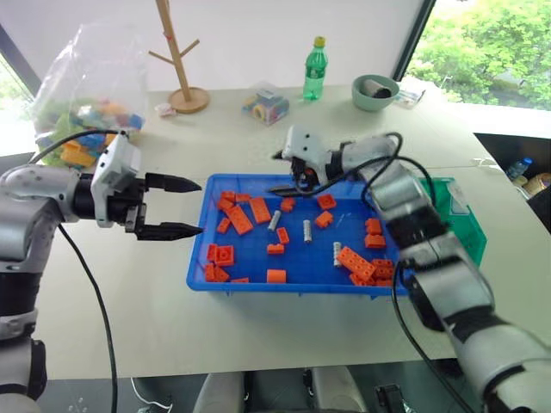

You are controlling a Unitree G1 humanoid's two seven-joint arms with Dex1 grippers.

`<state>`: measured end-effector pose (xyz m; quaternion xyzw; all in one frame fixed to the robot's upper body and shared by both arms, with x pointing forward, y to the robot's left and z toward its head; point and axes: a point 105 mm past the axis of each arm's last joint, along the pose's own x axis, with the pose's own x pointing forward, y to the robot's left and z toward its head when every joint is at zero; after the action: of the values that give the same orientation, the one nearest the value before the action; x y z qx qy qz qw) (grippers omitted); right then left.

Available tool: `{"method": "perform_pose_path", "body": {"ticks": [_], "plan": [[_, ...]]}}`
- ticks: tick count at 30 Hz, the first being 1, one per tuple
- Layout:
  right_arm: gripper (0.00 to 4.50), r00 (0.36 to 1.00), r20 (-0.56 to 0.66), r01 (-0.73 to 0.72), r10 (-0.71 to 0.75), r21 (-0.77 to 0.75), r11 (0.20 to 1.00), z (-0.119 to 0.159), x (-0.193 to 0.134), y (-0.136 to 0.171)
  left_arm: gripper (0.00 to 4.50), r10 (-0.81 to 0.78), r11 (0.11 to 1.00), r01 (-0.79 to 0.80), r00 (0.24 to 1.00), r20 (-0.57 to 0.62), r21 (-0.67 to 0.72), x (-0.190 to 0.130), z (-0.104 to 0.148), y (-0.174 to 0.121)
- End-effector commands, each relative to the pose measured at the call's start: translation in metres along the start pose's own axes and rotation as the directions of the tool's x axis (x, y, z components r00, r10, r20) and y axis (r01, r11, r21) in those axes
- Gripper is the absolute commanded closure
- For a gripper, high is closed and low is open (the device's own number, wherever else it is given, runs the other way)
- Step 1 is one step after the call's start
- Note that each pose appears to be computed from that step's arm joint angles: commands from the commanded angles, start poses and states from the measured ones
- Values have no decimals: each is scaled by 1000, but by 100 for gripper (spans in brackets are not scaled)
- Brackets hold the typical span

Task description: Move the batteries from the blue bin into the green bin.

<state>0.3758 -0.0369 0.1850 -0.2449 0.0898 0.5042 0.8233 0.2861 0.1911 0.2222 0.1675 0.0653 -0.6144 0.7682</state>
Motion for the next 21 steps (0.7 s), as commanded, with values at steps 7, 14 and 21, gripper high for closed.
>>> {"method": "perform_pose_path", "body": {"ticks": [7, 14, 21], "plan": [[55, 981, -142, 182, -131, 456, 871, 10, 14, 57, 0, -20, 998, 19, 999, 29, 59, 4, 16, 18], [55, 931, -265, 352, -251, 467, 811, -24, 6, 37, 0, -47, 996, 44, 998, 36, 76, 11, 20, 22], [55, 938, -280, 330, -205, 538, 776, -34, 14, 47, 0, -50, 996, 47, 998, 43, 77, 14, 18, 21]]}}
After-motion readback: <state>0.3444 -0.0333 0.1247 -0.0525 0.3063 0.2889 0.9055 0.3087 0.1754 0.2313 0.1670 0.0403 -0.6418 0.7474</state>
